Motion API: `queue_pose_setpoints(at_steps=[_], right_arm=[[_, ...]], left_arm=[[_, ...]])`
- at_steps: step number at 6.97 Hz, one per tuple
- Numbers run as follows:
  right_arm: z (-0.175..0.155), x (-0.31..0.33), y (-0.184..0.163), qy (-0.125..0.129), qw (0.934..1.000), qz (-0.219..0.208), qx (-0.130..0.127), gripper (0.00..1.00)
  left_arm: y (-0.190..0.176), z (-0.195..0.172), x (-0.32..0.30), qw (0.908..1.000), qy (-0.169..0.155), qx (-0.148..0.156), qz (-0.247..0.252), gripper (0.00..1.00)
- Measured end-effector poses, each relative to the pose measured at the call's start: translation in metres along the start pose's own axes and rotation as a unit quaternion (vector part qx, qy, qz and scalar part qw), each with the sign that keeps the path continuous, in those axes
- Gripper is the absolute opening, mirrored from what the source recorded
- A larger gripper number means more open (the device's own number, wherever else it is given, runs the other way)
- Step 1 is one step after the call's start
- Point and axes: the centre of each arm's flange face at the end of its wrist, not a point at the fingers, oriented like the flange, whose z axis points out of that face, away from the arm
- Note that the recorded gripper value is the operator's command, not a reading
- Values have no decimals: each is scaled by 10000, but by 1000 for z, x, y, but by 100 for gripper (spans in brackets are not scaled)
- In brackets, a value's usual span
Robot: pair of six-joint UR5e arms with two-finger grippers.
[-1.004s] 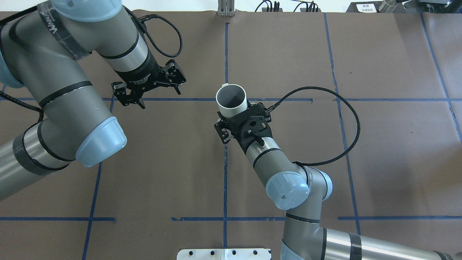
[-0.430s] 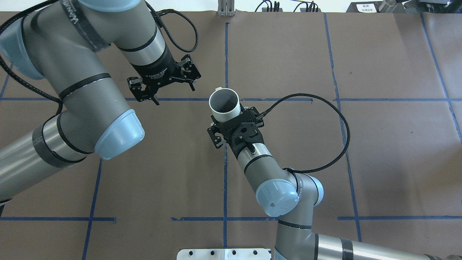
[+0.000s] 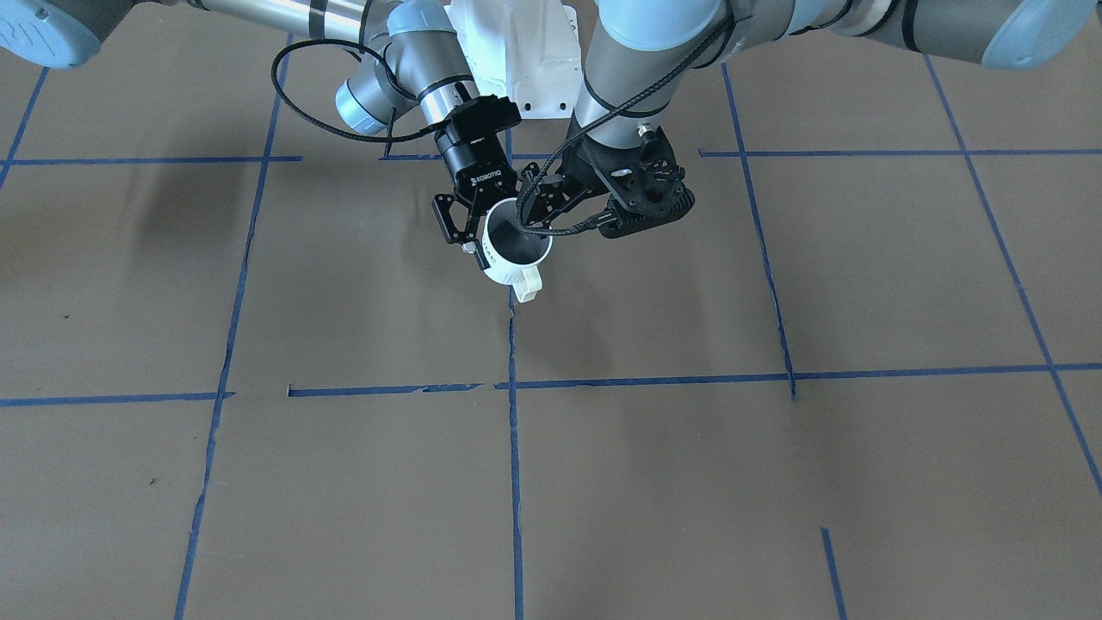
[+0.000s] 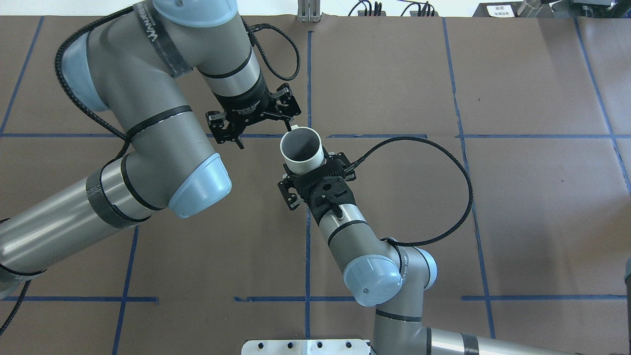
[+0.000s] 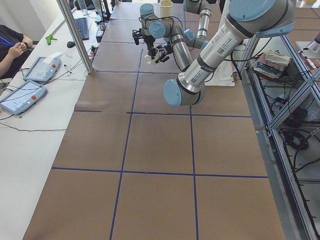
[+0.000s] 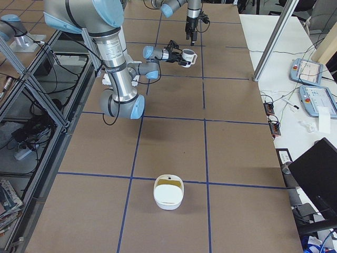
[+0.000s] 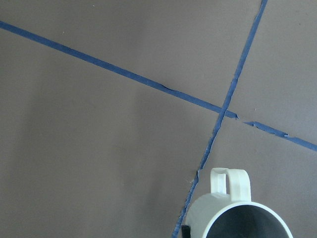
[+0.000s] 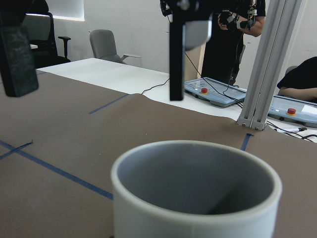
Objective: Left arm hands cup to right arm to dump lemon
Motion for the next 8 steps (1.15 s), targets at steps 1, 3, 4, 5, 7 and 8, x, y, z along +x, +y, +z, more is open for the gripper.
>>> queue_pose_setpoints(at_steps=[1, 3, 4, 5, 7, 8], right_arm=[[0, 0, 0, -1, 10000, 0, 0, 60], [0, 0, 0, -1, 10000, 0, 1, 61], [0, 0, -1, -4, 10000, 5, 5, 61], [-1, 0, -1, -7, 10000, 9, 10, 61], [-1, 0, -2, -14, 10000, 20, 19, 62], [-1, 0, -2, -18, 10000, 29, 24, 62]], left_arm=[[3, 5, 2, 10000, -7, -31, 26, 100], [9, 10, 4, 9999, -7, -74, 72, 90], [11, 11, 5, 9999, -4, -85, 66, 66], [13, 12, 6, 10000, 8, -92, 9, 66], [17, 17, 8, 9999, 59, -122, -49, 66], [20, 21, 9, 9999, 58, -147, -39, 60]])
